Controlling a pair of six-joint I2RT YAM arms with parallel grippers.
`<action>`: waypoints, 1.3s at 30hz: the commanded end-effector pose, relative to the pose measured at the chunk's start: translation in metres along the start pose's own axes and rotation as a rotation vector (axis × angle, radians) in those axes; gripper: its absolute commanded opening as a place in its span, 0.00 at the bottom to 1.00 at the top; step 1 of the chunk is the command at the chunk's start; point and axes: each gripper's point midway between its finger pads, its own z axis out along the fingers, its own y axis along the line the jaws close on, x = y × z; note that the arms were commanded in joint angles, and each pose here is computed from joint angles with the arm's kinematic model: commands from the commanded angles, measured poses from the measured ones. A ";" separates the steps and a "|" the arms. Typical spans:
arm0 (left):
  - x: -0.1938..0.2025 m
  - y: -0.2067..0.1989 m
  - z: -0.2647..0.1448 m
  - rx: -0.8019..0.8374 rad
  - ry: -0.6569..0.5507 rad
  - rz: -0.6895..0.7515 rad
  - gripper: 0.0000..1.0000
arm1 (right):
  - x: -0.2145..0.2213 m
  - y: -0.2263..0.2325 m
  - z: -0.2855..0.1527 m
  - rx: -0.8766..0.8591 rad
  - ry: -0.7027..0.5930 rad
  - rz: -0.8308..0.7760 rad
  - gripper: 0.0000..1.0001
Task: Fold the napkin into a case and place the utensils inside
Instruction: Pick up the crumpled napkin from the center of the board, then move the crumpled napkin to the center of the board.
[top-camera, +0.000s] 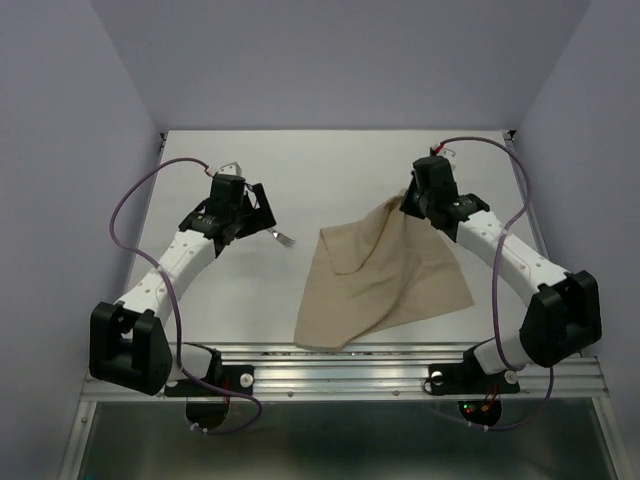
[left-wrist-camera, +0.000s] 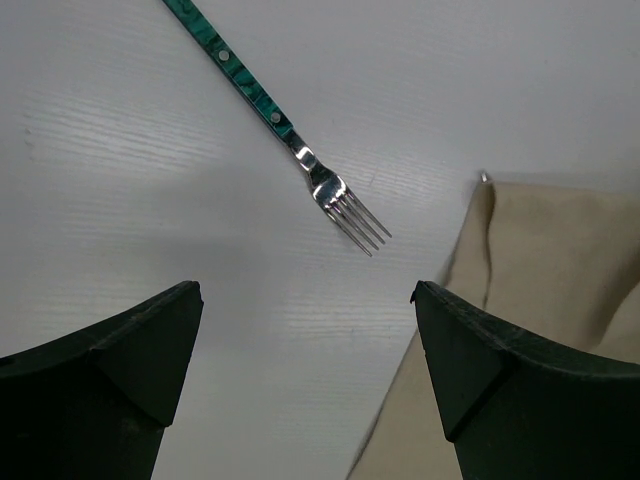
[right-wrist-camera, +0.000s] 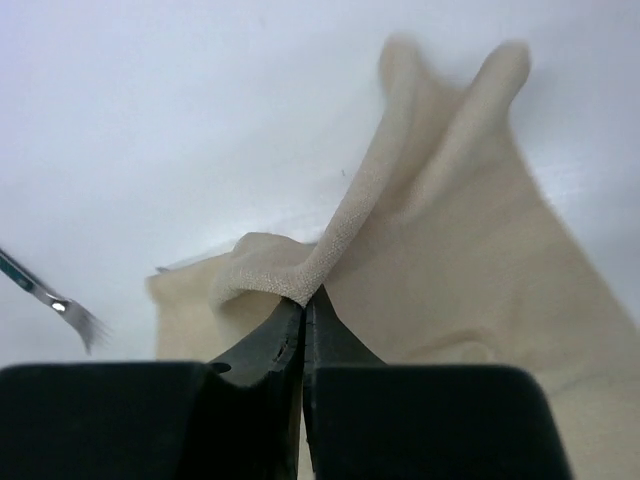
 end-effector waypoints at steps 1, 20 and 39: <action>0.008 -0.010 0.007 0.023 0.062 -0.017 0.99 | -0.113 0.002 -0.063 0.023 -0.326 0.023 0.01; 0.025 -0.009 0.027 0.020 0.145 0.025 0.99 | -0.203 -0.054 -0.149 0.299 -0.631 0.027 0.01; 0.040 -0.001 0.055 -0.099 0.222 0.007 0.95 | -0.036 0.004 -0.034 0.106 -0.079 -0.230 0.78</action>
